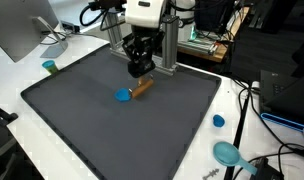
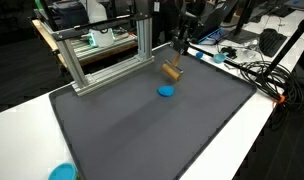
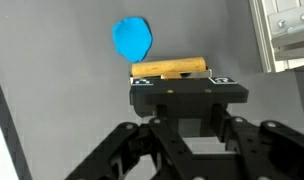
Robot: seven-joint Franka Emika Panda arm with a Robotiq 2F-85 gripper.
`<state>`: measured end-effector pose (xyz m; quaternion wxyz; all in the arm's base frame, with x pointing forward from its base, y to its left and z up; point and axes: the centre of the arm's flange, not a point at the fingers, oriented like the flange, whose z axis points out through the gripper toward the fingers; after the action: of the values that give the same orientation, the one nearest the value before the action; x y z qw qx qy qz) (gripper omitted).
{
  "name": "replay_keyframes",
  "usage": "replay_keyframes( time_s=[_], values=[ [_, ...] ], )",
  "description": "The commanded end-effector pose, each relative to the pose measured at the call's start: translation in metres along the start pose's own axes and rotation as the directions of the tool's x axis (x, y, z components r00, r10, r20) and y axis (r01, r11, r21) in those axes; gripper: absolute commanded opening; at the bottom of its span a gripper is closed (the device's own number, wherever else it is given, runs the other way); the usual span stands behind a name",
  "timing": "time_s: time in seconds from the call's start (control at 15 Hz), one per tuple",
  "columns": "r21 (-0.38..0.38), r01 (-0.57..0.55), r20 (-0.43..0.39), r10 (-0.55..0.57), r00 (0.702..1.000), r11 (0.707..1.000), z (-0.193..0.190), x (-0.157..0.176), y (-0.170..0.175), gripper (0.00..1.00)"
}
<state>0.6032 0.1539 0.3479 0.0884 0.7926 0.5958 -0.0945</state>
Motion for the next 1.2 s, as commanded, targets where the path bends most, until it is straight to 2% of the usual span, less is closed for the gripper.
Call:
replay_keyframes(
  time_s=[0.0, 0.13, 0.2, 0.27, 0.33, 0.4, 0.47, 0.53, 0.8, 0.93, 1.13],
  values=[
    [-0.032, -0.017, 0.029, 0.017, 0.999, 0.999, -0.015, 0.0, 0.026, 0.21],
    [-0.051, -0.025, 0.041, 0.027, 0.999, 0.998, -0.024, 0.001, 0.044, 0.21],
    [-0.028, -0.022, 0.056, 0.024, 0.998, 0.999, -0.025, 0.001, 0.052, 0.21],
    [-0.037, -0.043, 0.064, 0.045, 0.997, 0.998, -0.024, -0.001, 0.059, 0.21],
    [-0.028, -0.026, 0.027, 0.027, 0.999, 0.999, -0.015, -0.006, 0.032, 0.21],
    [-0.029, -0.03, 0.026, 0.031, 0.999, 0.999, -0.016, -0.006, 0.036, 0.46],
    [-0.025, -0.029, 0.027, 0.03, 0.999, 0.999, -0.013, -0.006, 0.036, 0.46],
    [-0.021, -0.027, 0.03, 0.027, 0.999, 0.999, -0.01, -0.005, 0.035, 0.21],
    [-0.04, -0.051, 0.021, 0.052, 0.998, 0.998, -0.003, -0.016, 0.056, 0.21],
    [-0.055, -0.066, 0.037, 0.068, 0.997, 0.996, 0.003, -0.023, 0.067, 0.21],
    [-0.035, -0.07, 0.076, 0.072, 0.995, 0.997, 0.018, -0.031, 0.075, 0.21]
  ],
)
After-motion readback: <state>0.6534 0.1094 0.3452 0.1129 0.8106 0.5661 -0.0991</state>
